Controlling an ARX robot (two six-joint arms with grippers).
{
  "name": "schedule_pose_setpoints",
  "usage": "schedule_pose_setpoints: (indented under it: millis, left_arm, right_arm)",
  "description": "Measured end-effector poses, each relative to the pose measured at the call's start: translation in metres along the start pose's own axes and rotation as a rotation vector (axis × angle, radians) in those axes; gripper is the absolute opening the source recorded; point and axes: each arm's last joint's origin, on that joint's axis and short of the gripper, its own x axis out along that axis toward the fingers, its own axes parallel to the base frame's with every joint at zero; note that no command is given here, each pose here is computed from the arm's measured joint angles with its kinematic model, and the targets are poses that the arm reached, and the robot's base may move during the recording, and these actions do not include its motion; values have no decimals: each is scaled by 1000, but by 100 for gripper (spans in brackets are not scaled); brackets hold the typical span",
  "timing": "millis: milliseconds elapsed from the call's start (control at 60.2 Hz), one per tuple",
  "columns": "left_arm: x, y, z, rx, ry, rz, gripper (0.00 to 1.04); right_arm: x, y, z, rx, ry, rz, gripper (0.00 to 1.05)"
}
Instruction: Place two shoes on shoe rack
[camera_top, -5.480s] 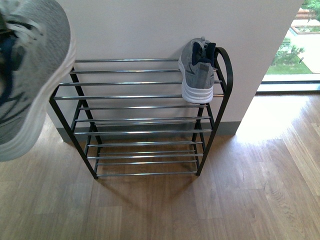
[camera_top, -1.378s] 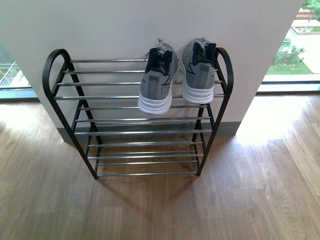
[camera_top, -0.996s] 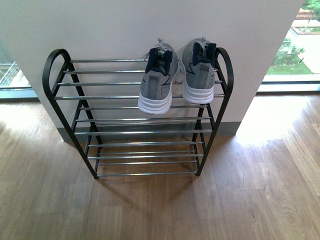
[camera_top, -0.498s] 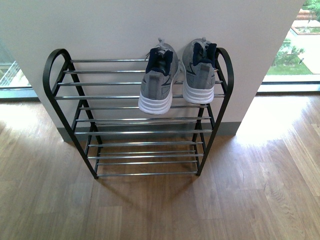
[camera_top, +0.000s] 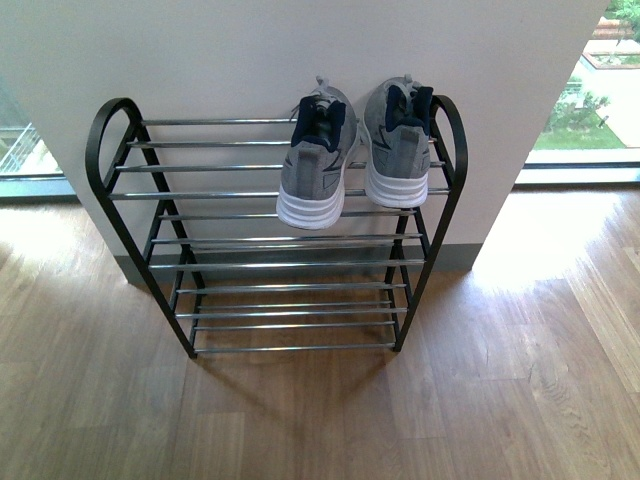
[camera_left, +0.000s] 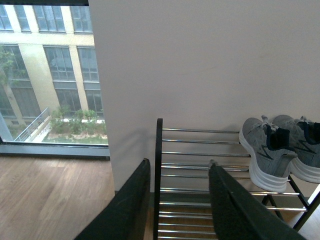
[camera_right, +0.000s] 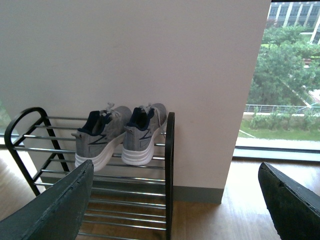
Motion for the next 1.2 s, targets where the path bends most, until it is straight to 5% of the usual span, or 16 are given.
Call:
schedule_pose_setpoints:
  millis: [266,1196]
  left_arm:
    - [0,0,0,2,0,-1,96]
    - [0,0,0,3,0,-1,95]
  right_arm:
    - [0,0,0,0,0,-2,95]
    - [0,0,0,0,0,-2,95]
